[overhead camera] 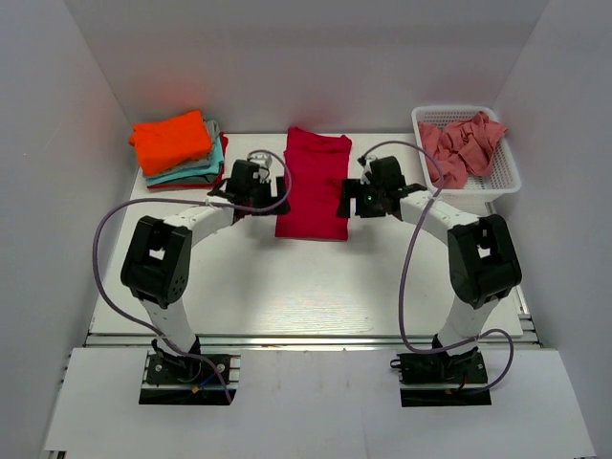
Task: Fold and stack the t-shirts
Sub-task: Grab one side of the 2/3 rectangular tshirt with both arms, then fold the long partially folded tshirt into a neat square
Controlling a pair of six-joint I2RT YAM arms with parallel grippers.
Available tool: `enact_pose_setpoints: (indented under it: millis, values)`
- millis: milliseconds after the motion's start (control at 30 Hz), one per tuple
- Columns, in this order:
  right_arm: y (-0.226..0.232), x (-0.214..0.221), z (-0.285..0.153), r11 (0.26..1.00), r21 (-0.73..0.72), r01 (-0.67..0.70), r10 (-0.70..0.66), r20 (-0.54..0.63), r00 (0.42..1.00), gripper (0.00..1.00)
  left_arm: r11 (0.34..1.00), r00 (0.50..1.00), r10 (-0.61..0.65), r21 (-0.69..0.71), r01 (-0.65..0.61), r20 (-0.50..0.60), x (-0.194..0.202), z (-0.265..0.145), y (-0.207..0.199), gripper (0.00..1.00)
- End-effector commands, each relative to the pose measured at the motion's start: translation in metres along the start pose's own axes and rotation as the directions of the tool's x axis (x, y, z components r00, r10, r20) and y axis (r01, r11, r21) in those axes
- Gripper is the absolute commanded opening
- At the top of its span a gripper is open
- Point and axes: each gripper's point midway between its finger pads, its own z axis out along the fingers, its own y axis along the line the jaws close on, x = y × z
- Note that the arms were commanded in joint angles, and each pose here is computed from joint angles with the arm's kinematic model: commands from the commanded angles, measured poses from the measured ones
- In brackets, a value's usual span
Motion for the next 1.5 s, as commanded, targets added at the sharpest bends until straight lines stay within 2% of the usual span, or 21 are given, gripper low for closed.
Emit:
enact_pose_setpoints:
  millis: [0, 100, 133, 233, 267, 400, 467, 567, 600, 700, 733, 767, 800, 867, 900, 1033, 1200, 1233, 1367, 1467]
  values:
    - [0.017, 0.015, -0.011, 0.994, -0.099, -0.044, 0.043, -0.017, 0.999, 0.86, 0.996, 0.998, 0.010, 0.092, -0.004, -0.070, 0.031, -0.013, -0.015, 1.00]
    - [0.022, 0.037, -0.003, 0.985, -0.151, -0.080, 0.070, -0.069, 0.995, 0.87, 0.996, 0.993, 0.004, 0.087, 0.006, -0.121, 0.054, -0.005, -0.009, 1.00]
    - [0.024, 0.039, -0.001, 0.983, -0.158, -0.090, 0.078, -0.080, 0.994, 0.90, 0.993, 0.991, 0.005, 0.114, 0.010, -0.130, 0.057, -0.003, -0.013, 0.98]
    - [0.022, 0.054, 0.013, 0.978, -0.170, -0.118, 0.096, -0.127, 0.987, 0.90, 0.990, 0.987, 0.015, 0.144, 0.008, -0.163, 0.073, 0.004, -0.013, 0.91]
    - [0.019, 0.056, 0.017, 0.980, -0.161, -0.119, 0.098, -0.134, 0.986, 0.90, 0.989, 0.988, 0.017, 0.147, 0.006, -0.155, 0.071, 0.004, -0.014, 0.84]
    - [0.015, 0.066, 0.024, 0.979, -0.147, -0.143, 0.119, -0.161, 0.980, 0.88, 0.989, 0.984, 0.014, 0.148, 0.013, -0.179, 0.086, 0.006, -0.010, 0.66]
    - [0.012, 0.073, 0.026, 0.979, -0.138, -0.150, 0.125, -0.177, 0.976, 0.86, 0.989, 0.982, 0.012, 0.145, 0.015, -0.187, 0.094, 0.006, -0.008, 0.61]
    - [0.008, 0.081, 0.030, 0.979, -0.128, -0.158, 0.132, -0.194, 0.972, 0.78, 0.987, 0.983, 0.014, 0.161, 0.016, -0.184, 0.099, 0.009, -0.008, 0.47]
    - [0.006, 0.082, 0.032, 0.979, -0.121, -0.163, 0.138, -0.193, 0.972, 0.69, 0.985, 0.980, 0.014, 0.170, 0.020, -0.196, 0.103, 0.010, -0.009, 0.40]
    - [0.008, 0.082, 0.035, 0.978, -0.130, -0.162, 0.135, -0.194, 0.972, 0.52, 0.988, 0.977, 0.010, 0.154, 0.023, -0.212, 0.106, 0.012, -0.006, 0.22]
    - [0.008, 0.080, 0.036, 0.979, -0.132, -0.158, 0.133, -0.182, 0.974, 0.34, 0.989, 0.978, 0.010, 0.145, 0.021, -0.209, 0.106, 0.012, -0.004, 0.13]
    - [0.006, 0.080, 0.037, 0.980, -0.132, -0.151, 0.127, -0.170, 0.977, 0.26, 0.989, 0.978, 0.001, 0.144, 0.030, -0.209, 0.106, 0.009, -0.005, 0.07]
    - [0.005, 0.077, 0.037, 0.981, -0.126, -0.144, 0.124, -0.158, 0.980, 0.11, 0.990, 0.980, 0.002, 0.137, 0.026, -0.198, 0.107, 0.011, -0.002, 0.00]
    - [0.002, 0.072, 0.036, 0.985, -0.119, -0.126, 0.109, -0.141, 0.984, 0.01, 0.989, 0.986, 0.006, 0.148, 0.019, -0.168, 0.100, 0.007, -0.005, 0.00]
    - [0.002, 0.073, 0.036, 0.986, -0.118, -0.119, 0.102, -0.141, 0.985, 0.00, 0.989, 0.986, 0.006, 0.148, 0.019, -0.168, 0.100, 0.007, -0.005, 0.00]
    - [0.011, 0.062, 0.019, 0.986, -0.146, -0.081, 0.068, -0.098, 0.993, 0.00, 0.980, 0.993, 0.008, 0.199, 0.016, -0.119, 0.090, -0.009, -0.016, 0.00]
    - [0.019, 0.078, -0.013, 0.982, -0.179, -0.053, 0.036, -0.100, 0.994, 0.00, 0.971, 0.995, -0.008, 0.236, 0.032, -0.101, 0.095, -0.036, -0.026, 0.00]
    - [0.018, 0.087, -0.018, 0.982, -0.180, -0.057, 0.037, -0.112, 0.993, 0.00, 0.966, 0.997, -0.012, 0.258, 0.032, -0.078, 0.089, -0.048, -0.032, 0.00]
    - [0.036, 0.097, -0.062, 0.970, -0.242, -0.034, 0.005, -0.119, 0.993, 0.00, 0.948, 0.994, -0.032, 0.311, 0.064, -0.108, 0.105, -0.084, -0.044, 0.00]
    - [0.049, 0.112, -0.090, 0.952, -0.304, -0.018, -0.027, -0.143, 0.989, 0.00, 0.903, 0.994, -0.013, 0.426, 0.058, -0.109, 0.107, -0.124, -0.068, 0.00]
